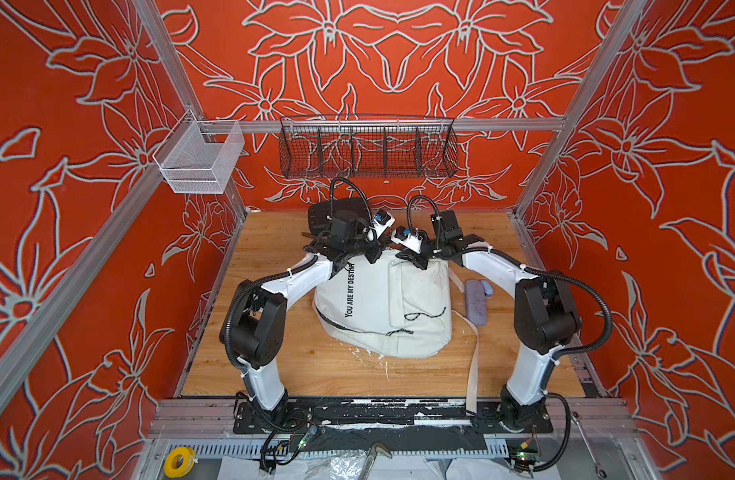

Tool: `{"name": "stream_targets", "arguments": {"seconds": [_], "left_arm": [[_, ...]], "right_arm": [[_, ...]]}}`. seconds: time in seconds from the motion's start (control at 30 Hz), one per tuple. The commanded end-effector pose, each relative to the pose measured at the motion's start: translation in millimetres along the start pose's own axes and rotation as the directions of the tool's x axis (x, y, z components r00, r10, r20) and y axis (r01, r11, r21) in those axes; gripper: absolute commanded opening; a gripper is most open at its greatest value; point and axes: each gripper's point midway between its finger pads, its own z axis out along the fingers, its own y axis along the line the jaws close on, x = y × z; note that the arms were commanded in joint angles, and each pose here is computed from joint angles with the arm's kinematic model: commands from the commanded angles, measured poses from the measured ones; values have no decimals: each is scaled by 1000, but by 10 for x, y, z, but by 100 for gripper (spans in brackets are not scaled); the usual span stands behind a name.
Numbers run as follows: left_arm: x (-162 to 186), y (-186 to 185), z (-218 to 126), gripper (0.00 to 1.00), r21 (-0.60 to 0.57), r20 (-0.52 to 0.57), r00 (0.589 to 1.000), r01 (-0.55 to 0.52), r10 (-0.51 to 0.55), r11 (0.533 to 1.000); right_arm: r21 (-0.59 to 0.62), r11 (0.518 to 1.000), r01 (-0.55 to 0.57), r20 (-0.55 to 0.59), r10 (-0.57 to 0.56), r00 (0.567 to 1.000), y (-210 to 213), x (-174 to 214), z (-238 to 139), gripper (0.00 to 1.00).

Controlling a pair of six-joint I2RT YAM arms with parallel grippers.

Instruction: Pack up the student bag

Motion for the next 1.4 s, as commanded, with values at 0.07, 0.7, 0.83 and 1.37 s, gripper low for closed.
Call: {"name": "stream_targets", "arguments": {"seconds": [0.07, 0.7, 0.83, 1.37], "left_arm": [[-305, 68, -220, 0, -79, 60, 996, -68, 72, 995], [483, 786, -798, 0, -331, -74, 989, 100, -131, 939], [446, 818, -925, 0, -354, -72, 990, 86, -119, 931], [-502, 135, -855, 0, -81, 42, 996, -75, 78, 994]], "right_arm": [[-20, 999, 45, -9, -45, 999, 64, -35, -70, 0], [22, 999, -30, 78, 28, 997, -26, -39, -521, 0], [31, 998, -47, 57, 45, 997, -46, 62, -592, 0], [-97, 993, -71, 99, 81, 992, 175, -209, -647, 31]]}}
